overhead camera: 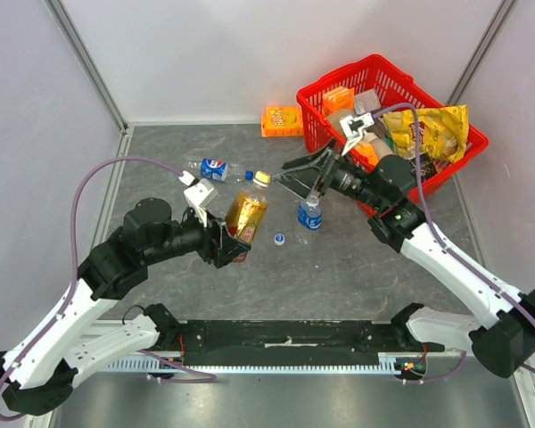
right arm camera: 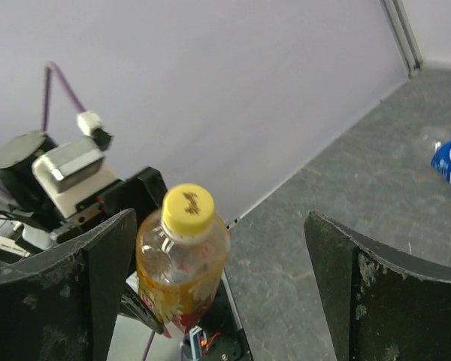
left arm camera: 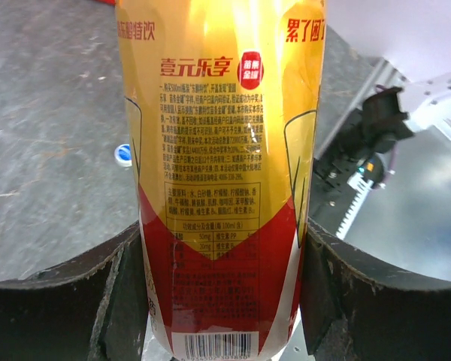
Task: Unscrew the bottle caps
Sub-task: Unscrew the bottle cap from the plastic bottle.
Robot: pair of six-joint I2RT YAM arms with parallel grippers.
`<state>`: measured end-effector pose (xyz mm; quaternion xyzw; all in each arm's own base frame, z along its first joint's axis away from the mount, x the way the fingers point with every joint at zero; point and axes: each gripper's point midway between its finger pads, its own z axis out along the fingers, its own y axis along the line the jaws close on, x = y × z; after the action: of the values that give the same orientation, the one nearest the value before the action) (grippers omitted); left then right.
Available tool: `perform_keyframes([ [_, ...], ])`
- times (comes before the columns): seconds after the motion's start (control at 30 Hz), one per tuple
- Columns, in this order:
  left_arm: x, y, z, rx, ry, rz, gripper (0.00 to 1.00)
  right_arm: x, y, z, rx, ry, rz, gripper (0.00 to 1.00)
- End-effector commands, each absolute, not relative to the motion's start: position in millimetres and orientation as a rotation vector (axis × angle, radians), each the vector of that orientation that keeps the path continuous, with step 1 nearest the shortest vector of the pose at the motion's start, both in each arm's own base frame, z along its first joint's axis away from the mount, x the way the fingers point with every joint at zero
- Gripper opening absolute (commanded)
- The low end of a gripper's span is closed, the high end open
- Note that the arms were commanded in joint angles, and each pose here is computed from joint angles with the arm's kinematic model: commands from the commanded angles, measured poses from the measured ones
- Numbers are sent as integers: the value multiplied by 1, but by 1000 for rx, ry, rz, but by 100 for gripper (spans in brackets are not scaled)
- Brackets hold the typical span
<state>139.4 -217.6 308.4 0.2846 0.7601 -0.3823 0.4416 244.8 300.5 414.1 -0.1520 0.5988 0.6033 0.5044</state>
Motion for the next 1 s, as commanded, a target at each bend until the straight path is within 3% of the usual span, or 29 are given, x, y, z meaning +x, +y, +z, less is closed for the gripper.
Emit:
perform_keyframes([
  [0.0,166,-195,316,620,1887,-731,2,258,307,412,-299,1497,1489,98],
  [0.43,190,-184,269,590,2076,-521,2,280,340,365,-241,1628,1655,98],
  [0.63,191,-186,262,602,2098,-510,2,290,348,343,-181,1681,1694,91],
  [0.8,191,-189,259,623,2107,-520,2,293,354,345,-168,1648,1747,78],
  [0.97,189,-190,258,630,2110,-529,2,289,360,345,-187,1655,1757,75],
])
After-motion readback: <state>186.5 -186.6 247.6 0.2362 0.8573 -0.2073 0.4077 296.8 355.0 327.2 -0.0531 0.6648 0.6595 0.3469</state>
